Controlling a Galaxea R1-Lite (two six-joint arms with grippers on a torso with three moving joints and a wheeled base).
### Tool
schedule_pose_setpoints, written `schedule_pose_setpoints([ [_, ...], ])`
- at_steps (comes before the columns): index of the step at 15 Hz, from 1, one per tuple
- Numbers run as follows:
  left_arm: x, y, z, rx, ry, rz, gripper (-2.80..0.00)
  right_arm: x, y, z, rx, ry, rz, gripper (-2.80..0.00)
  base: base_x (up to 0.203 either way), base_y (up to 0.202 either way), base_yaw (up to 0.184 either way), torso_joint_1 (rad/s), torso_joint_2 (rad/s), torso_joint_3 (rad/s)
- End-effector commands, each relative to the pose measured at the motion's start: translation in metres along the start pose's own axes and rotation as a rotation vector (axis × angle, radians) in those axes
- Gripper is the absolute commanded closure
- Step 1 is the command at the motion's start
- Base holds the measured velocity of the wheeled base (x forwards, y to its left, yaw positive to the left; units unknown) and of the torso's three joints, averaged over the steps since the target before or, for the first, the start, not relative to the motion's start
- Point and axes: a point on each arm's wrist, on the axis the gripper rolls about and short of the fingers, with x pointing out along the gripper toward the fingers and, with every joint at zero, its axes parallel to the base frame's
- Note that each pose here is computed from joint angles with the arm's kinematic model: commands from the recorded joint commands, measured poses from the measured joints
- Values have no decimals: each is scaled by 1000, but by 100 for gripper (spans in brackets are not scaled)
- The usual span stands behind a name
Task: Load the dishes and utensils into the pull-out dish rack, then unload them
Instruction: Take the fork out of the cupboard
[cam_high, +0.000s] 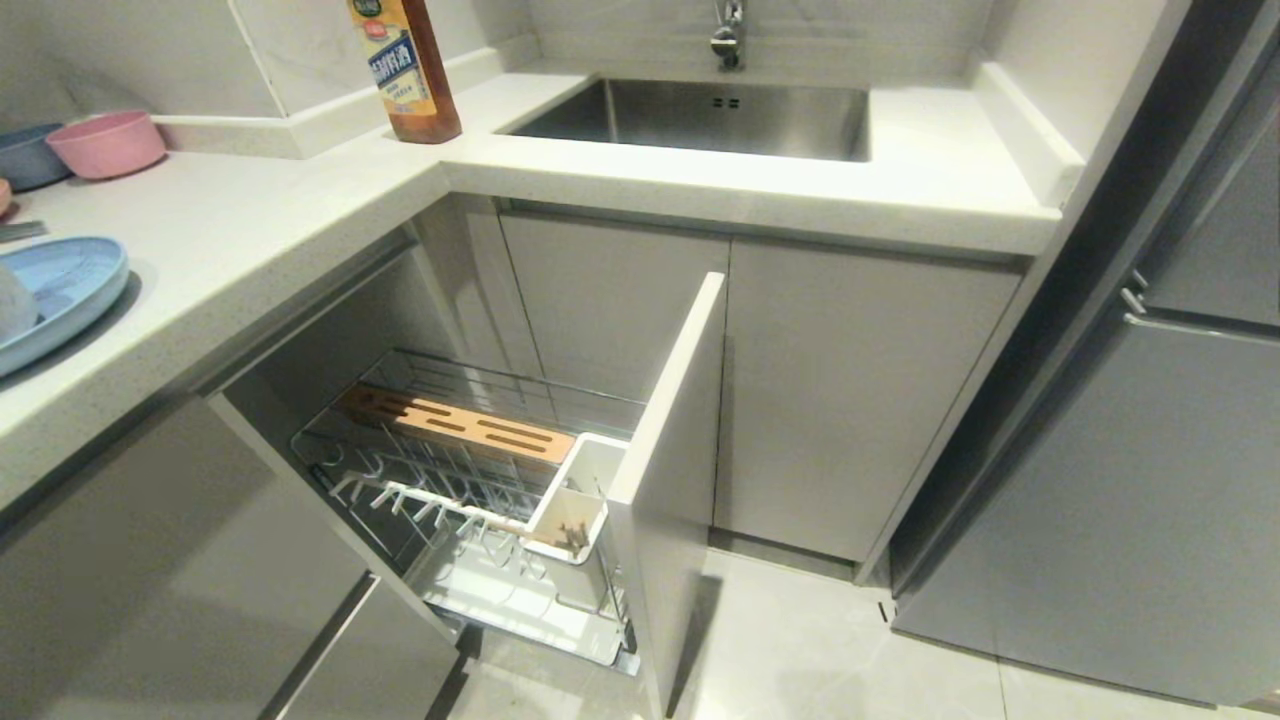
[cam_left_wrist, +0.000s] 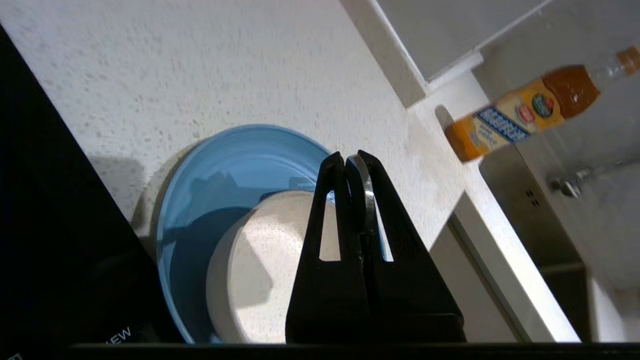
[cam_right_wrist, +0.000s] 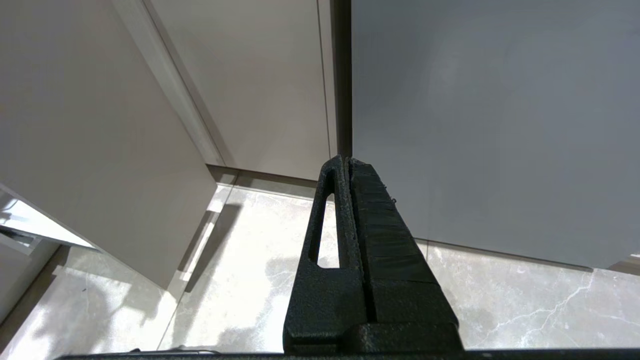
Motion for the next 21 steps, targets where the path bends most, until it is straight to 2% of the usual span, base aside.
schedule_pose_setpoints([
  [1,11,15,3,-31,32,3,0,0,0,0,0,0,-1,0,0,0,0,0,0,0],
  [12,30,46,8,-119,134,7,0,0,0,0,0,0,-1,0,0,0,0,0,0,0],
  [21,43,65,7,-153,160,26,0,0,0,0,0,0,0,0,0,0,0,0,0,0],
])
